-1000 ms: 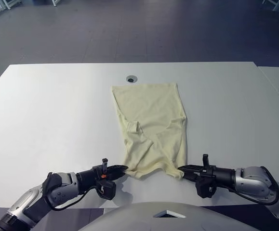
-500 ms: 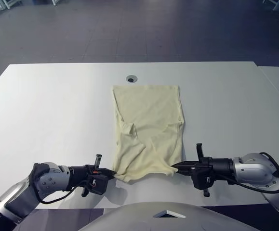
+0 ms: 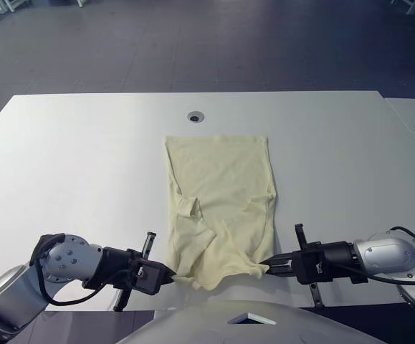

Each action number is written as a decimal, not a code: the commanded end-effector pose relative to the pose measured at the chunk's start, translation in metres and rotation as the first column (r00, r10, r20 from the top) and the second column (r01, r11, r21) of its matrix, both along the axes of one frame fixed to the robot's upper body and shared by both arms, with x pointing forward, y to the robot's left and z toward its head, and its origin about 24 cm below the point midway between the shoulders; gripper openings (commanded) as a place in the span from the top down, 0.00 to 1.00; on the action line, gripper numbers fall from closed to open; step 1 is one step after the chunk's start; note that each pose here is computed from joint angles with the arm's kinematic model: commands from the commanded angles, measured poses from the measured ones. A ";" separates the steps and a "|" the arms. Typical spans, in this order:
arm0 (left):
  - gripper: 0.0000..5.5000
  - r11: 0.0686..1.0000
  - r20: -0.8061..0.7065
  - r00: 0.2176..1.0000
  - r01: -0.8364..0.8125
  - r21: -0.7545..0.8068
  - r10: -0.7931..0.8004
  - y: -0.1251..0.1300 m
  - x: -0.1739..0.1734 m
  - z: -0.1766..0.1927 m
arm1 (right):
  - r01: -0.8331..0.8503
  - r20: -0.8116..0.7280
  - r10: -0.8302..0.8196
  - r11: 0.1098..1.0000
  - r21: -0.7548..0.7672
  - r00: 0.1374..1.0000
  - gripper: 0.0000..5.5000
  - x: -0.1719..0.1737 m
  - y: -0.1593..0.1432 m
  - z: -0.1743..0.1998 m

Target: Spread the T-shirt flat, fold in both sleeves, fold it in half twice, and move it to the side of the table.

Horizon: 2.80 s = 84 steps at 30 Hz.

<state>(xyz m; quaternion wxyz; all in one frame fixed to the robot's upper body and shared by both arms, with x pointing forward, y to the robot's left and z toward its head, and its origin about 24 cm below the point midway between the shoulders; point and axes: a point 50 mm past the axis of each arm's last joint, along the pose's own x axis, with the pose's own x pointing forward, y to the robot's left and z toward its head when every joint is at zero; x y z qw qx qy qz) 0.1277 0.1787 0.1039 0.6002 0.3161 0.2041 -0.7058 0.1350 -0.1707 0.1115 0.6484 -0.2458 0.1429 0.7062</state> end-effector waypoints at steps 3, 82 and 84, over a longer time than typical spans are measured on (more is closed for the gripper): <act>1.00 0.999 -0.120 0.992 -0.051 -0.008 0.050 0.006 0.010 0.011 | 0.003 -0.133 0.001 1.000 0.028 0.991 1.00 0.008 -0.004 0.017; 1.00 0.810 0.304 0.767 -0.586 -0.025 0.565 -0.027 0.261 -0.012 | 0.805 -0.256 -0.777 0.594 0.006 0.575 1.00 0.247 0.000 -0.030; 1.00 0.807 0.312 0.764 -0.591 -0.012 0.564 -0.027 0.260 -0.016 | 0.806 -0.255 -0.779 0.592 0.000 0.573 1.00 0.246 0.000 -0.032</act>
